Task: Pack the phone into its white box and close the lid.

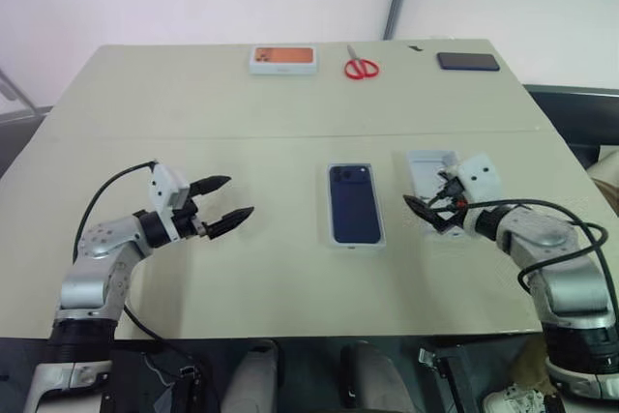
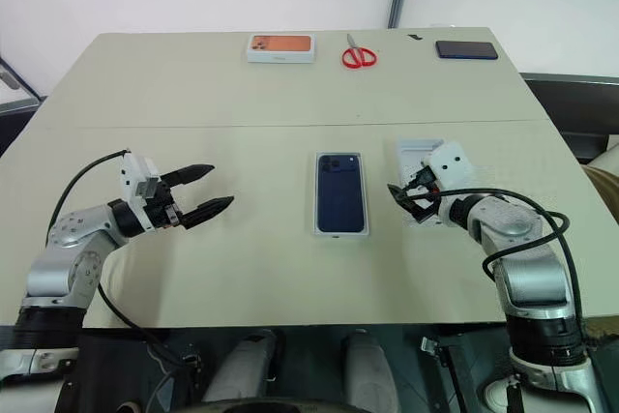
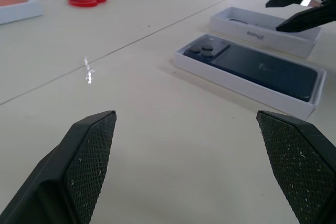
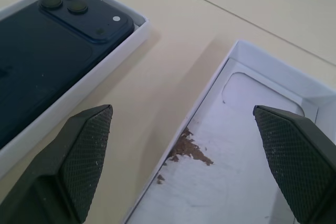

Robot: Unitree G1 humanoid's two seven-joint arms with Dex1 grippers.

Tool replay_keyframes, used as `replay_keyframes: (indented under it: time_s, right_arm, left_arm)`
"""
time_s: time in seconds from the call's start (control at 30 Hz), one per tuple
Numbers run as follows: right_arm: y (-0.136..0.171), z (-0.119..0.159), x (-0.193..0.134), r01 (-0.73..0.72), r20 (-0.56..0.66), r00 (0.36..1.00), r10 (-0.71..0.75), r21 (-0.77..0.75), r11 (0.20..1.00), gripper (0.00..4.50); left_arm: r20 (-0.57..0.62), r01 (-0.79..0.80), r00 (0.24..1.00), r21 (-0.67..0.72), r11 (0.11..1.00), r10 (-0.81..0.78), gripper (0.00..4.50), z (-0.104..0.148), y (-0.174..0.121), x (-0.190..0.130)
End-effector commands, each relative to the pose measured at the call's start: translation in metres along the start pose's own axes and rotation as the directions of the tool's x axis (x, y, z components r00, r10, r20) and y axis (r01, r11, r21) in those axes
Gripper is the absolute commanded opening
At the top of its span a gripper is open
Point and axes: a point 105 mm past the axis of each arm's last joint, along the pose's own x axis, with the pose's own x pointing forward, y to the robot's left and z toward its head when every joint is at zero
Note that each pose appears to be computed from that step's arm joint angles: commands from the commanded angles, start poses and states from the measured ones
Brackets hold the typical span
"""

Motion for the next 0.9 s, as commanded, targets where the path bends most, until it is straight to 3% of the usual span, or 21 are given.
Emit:
replay_keyframes:
  time_s: [0.03, 0.33, 0.53, 0.9]
  right_arm:
    - [0.004, 0.014, -0.004, -0.01, -0.054, 0.999, 0.011, 0.025, 1.0, 4.47]
    - [-0.008, 0.003, 0.004, 0.025, -0.291, 0.956, 0.039, 0.215, 0.976, 4.47]
    - [0.001, 0.012, 0.012, 0.028, -0.335, 0.939, 0.079, 0.303, 0.953, 4.47]
    - [-0.004, 0.01, 0.024, 0.121, -0.391, 0.92, 0.015, 0.32, 0.94, 4.47]
  left_arm:
    - [0.037, 0.042, 0.998, 0.057, 0.997, -0.044, 4.5, 0.014, -0.002, 0.002]
    - [0.037, 0.128, 0.991, 0.042, 0.991, -0.13, 4.5, 0.008, -0.016, 0.014]
    - [0.059, 0.126, 0.99, 0.05, 0.991, -0.129, 4.5, 0.008, -0.022, 0.021]
    - [0.074, 0.089, 0.993, 0.035, 0.995, -0.091, 4.5, 0.006, -0.025, 0.023]
